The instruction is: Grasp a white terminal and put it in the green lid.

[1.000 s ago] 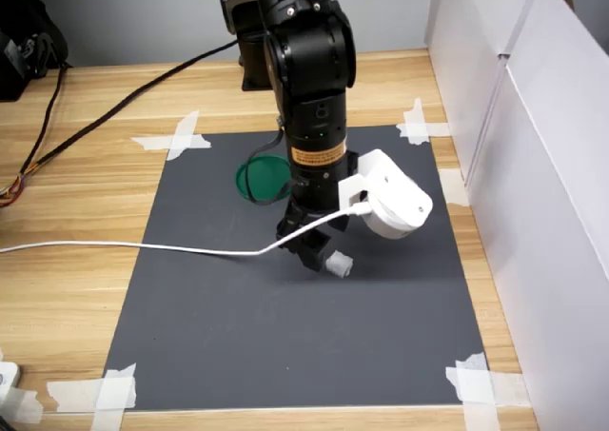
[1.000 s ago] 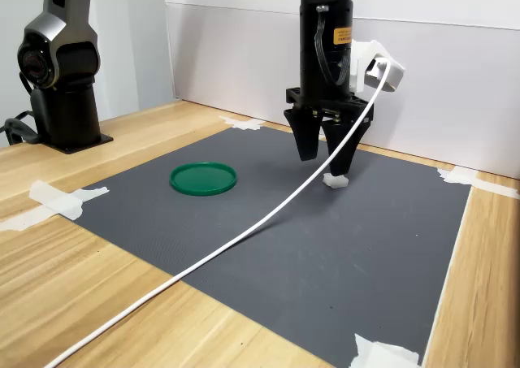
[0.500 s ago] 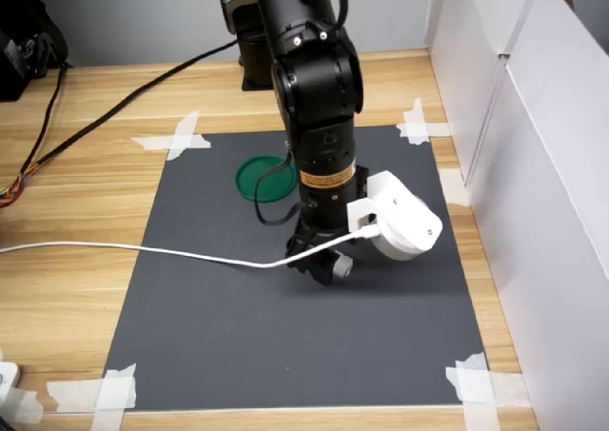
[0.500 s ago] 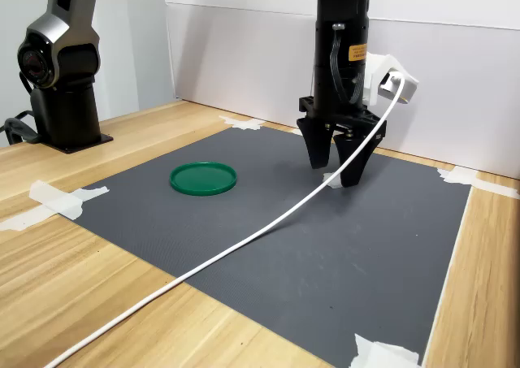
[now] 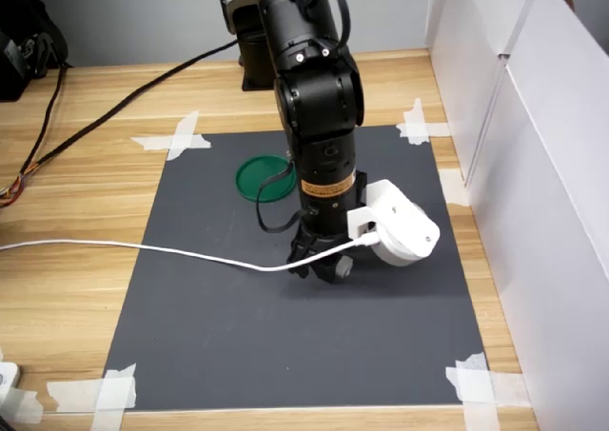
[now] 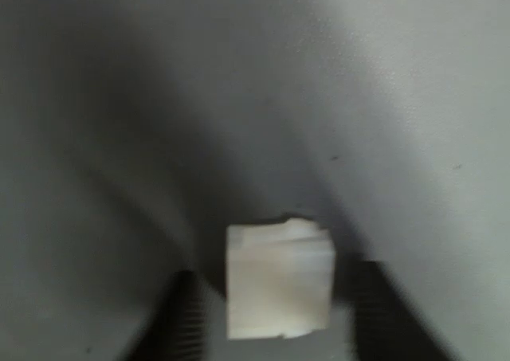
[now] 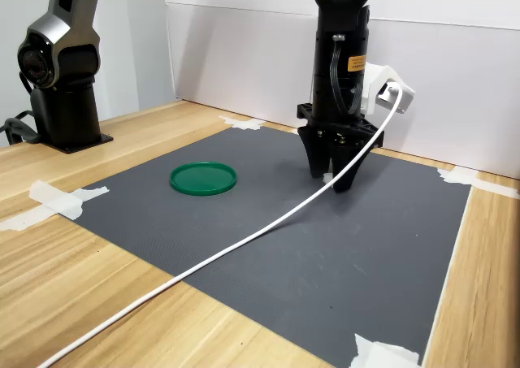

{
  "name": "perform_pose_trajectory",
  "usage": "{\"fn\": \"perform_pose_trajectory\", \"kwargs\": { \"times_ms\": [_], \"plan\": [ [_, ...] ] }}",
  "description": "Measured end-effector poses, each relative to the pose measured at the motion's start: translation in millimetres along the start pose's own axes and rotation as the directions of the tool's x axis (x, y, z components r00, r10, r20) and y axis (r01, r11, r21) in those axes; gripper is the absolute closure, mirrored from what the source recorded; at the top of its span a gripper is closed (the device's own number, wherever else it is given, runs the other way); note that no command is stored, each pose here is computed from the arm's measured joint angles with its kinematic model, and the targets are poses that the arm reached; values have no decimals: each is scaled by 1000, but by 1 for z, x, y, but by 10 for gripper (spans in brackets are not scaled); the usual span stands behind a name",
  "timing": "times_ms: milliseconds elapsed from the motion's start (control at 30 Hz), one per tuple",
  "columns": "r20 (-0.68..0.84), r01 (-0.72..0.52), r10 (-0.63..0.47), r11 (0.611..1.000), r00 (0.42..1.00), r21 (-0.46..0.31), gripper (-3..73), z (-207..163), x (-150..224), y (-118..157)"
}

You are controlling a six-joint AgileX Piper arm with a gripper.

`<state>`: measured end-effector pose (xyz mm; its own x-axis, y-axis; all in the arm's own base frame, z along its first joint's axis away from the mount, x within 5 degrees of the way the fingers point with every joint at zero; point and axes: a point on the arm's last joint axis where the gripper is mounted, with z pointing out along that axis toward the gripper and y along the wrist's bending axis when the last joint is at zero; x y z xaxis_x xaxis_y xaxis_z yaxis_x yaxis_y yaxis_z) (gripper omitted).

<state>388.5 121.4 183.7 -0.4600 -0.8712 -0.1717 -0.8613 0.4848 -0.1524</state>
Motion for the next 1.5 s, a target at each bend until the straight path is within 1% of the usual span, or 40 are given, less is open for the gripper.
{"fn": "perform_pose_trajectory", "kwargs": {
  "times_ms": [33,67,100,267,367,467,667,833,933,1067,1200,1300,1433,1500],
  "plan": [
    [1,-1,1,1000,1000,1,373,0,0,0],
    [1,-4,4,1000,1000,1,414,0,0,0],
    [1,-7,7,1000,1000,1,431,0,0,0],
    [1,-19,19,1000,1000,1,427,-1,0,0],
    [8,-21,21,1000,1000,8,427,-10,0,0],
    [40,-24,22,999,999,37,427,-30,0,0],
    [146,-44,27,993,989,108,427,-81,2,5],
    [206,-60,30,988,978,140,426,-106,20,24],
    [218,-57,23,986,976,155,426,-113,36,40],
    [213,-56,22,986,977,155,426,-119,59,62],
    [180,-41,15,988,984,146,426,-116,79,80],
    [122,-21,5,992,992,124,426,-107,94,92],
    [60,-22,17,995,998,96,426,-99,109,102],
    [40,-50,47,995,998,86,426,-96,117,102]
  ]
}}
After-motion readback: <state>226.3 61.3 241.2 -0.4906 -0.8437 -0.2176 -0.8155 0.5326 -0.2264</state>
